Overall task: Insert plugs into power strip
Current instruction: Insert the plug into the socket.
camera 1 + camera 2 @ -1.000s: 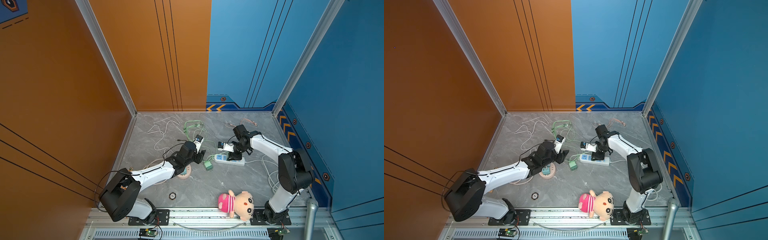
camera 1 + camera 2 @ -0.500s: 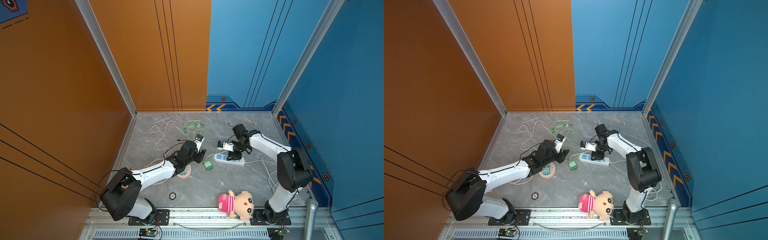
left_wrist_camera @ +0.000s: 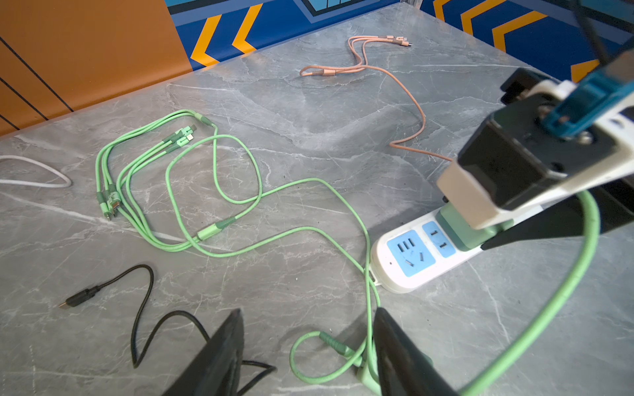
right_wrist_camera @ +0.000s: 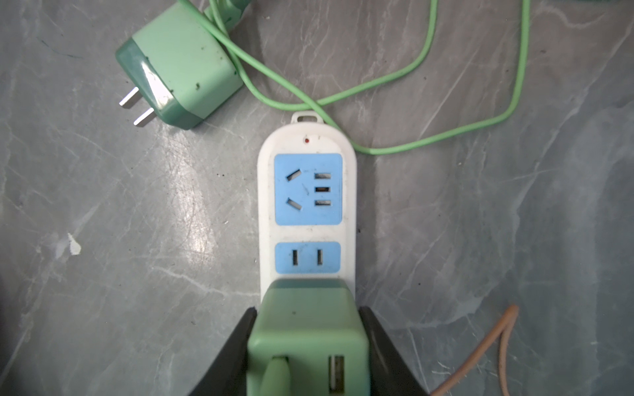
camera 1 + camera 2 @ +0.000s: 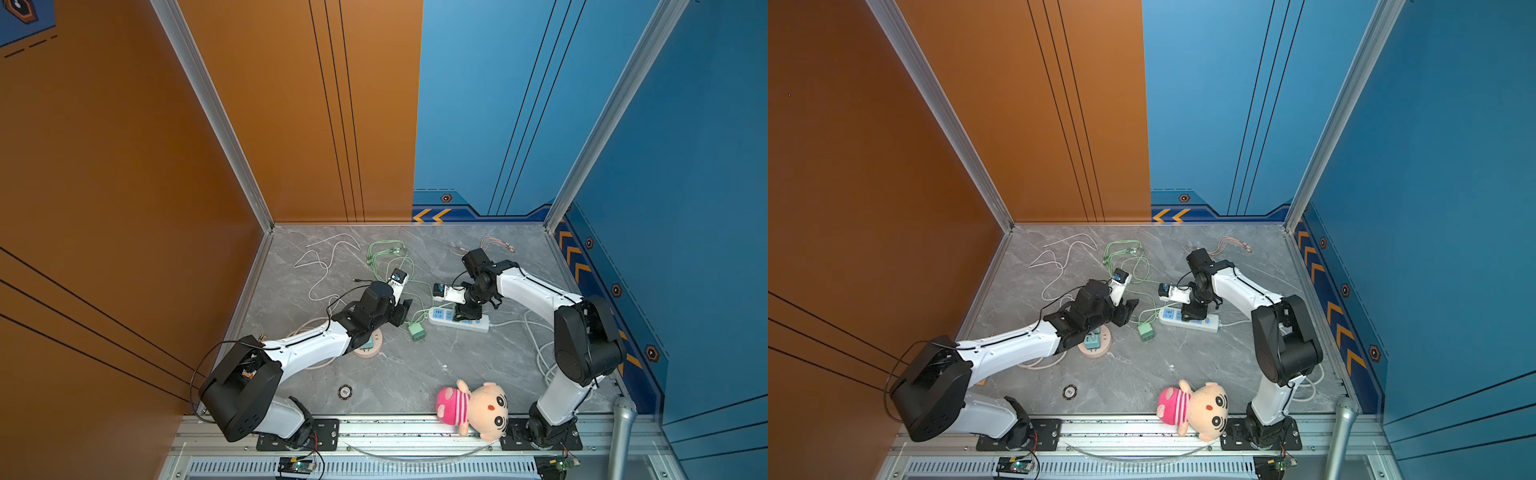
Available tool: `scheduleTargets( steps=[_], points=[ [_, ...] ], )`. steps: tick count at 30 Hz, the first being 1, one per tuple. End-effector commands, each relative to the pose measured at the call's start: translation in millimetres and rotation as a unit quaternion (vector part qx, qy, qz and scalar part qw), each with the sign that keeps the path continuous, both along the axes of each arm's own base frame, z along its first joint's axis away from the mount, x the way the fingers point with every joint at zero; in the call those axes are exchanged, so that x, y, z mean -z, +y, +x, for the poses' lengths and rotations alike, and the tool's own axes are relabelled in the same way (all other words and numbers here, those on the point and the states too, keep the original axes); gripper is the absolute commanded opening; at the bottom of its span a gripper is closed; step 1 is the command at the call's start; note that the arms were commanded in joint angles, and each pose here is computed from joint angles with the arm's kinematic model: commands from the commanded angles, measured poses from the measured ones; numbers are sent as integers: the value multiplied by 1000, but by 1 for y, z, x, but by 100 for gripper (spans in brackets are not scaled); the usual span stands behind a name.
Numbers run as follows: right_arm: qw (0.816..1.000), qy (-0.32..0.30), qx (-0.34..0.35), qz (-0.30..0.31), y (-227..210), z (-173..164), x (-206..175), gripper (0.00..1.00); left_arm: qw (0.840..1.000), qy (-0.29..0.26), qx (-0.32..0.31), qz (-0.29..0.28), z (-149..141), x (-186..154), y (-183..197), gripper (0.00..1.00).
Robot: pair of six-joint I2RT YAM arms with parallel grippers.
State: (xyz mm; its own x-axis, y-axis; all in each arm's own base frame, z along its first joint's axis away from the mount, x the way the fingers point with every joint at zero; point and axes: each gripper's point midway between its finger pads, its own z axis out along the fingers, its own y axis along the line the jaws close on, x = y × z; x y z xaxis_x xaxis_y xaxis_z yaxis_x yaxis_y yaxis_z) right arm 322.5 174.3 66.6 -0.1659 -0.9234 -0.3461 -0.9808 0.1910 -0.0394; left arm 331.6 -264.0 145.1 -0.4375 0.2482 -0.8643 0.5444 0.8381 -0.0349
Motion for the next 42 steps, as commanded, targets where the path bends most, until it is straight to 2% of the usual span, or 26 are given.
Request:
scheduleTargets(
  steps=[1,8,11,16,17,18,19,42],
  points=[
    [999,12,12,-47,-15,-1,29,43,1000,-5,-4,-5,-1,-10,2,60],
    [999,3,11,-35,-12,1,22,48,1000,-8,-6,-6,-3,-12,4,60],
    [1000,-3,13,-27,-10,2,18,57,1000,-7,-5,-9,-3,-13,4,60],
    [1000,-11,14,-24,-10,4,13,60,1000,-10,-6,-12,-5,-16,5,60],
    [1000,-14,14,-22,-10,4,12,67,1000,-11,-6,-12,-5,-17,5,60],
    [1000,-16,14,-20,-9,4,11,85,1000,-12,-7,-12,-5,-17,6,60],
    [1000,-17,13,-18,-8,4,9,100,1000,-13,-8,-12,-6,-18,6,60],
    [999,-39,16,-15,-1,-6,-3,98,1000,-18,-11,-8,-10,-18,12,61]
  ],
)
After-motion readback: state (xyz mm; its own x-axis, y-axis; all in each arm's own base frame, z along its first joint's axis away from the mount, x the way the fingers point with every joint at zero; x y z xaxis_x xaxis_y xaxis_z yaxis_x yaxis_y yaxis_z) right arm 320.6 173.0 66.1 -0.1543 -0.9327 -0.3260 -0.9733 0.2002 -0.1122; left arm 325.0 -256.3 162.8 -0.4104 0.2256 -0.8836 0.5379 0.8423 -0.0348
